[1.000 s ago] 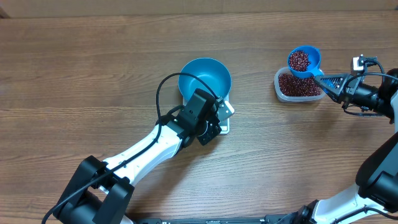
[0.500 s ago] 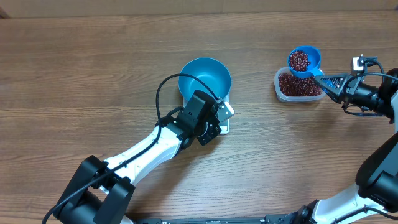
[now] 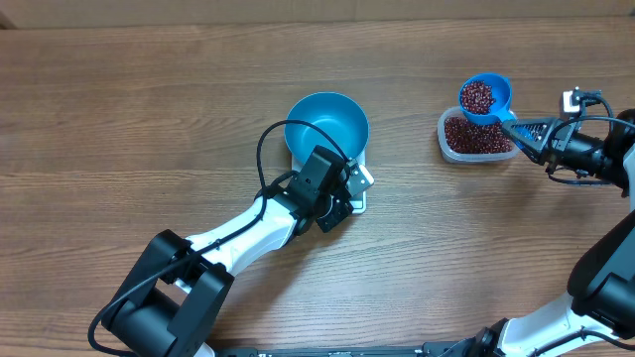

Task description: Scoop item into bowl and weigh 150g on scale

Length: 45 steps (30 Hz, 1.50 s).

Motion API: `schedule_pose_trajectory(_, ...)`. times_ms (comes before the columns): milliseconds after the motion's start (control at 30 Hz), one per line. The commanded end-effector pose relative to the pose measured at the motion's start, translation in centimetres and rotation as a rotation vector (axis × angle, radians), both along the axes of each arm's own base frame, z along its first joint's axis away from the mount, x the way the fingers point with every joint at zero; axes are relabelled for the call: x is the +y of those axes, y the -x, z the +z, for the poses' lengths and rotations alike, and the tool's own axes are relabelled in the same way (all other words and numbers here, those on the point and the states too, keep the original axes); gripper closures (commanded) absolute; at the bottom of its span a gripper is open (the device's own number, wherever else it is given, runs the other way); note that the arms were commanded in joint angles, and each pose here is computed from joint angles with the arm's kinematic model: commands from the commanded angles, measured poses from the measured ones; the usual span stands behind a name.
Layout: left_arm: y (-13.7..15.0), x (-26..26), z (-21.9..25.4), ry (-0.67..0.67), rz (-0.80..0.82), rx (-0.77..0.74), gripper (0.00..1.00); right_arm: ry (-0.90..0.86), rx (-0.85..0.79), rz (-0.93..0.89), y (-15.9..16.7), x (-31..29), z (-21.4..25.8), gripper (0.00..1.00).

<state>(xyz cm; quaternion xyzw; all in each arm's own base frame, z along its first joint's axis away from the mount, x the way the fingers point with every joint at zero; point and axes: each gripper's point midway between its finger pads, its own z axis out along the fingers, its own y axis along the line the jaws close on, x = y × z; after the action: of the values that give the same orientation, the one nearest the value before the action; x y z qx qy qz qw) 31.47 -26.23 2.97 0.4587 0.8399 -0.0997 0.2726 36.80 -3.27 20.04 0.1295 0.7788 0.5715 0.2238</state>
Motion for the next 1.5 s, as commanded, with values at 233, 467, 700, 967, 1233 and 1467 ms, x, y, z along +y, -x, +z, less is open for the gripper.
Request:
schedule_pose_trajectory(233, -0.7, 1.1, -0.4, -0.037, 0.021, -0.025, 0.96, -0.019, -0.022, -0.001, 0.0, 0.0, 0.2, 0.96)
schedule_pose_trajectory(467, -0.8, 1.0, -0.3, -0.034, 0.022, -0.029, 0.96, -0.019, -0.022, -0.001, 0.0, 0.0, 0.2, 0.96)
schedule_pose_trajectory(700, -0.9, 1.0, -0.3, -0.033, 0.022, -0.03, 0.96, -0.019, -0.022, -0.001, 0.0, 0.0, 0.2, 0.96)
schedule_pose_trajectory(967, -0.8, 1.0, -1.5, -0.046, 0.022, -0.013, 0.96, -0.016, -0.021, -0.001, 0.0, 0.0, 0.1, 0.96)
schedule_pose_trajectory(1233, -0.9, 1.0, -1.8, -0.047, 0.022, -0.012, 0.96, -0.016, -0.021, -0.001, 0.0, 0.0, 0.1, 0.96)
schedule_pose_trajectory(1467, -1.0, 1.0, -1.7, -0.047, 0.025, -0.018, 0.96, -0.016, -0.021, -0.001, 0.0, 0.0, 0.1, 0.96)
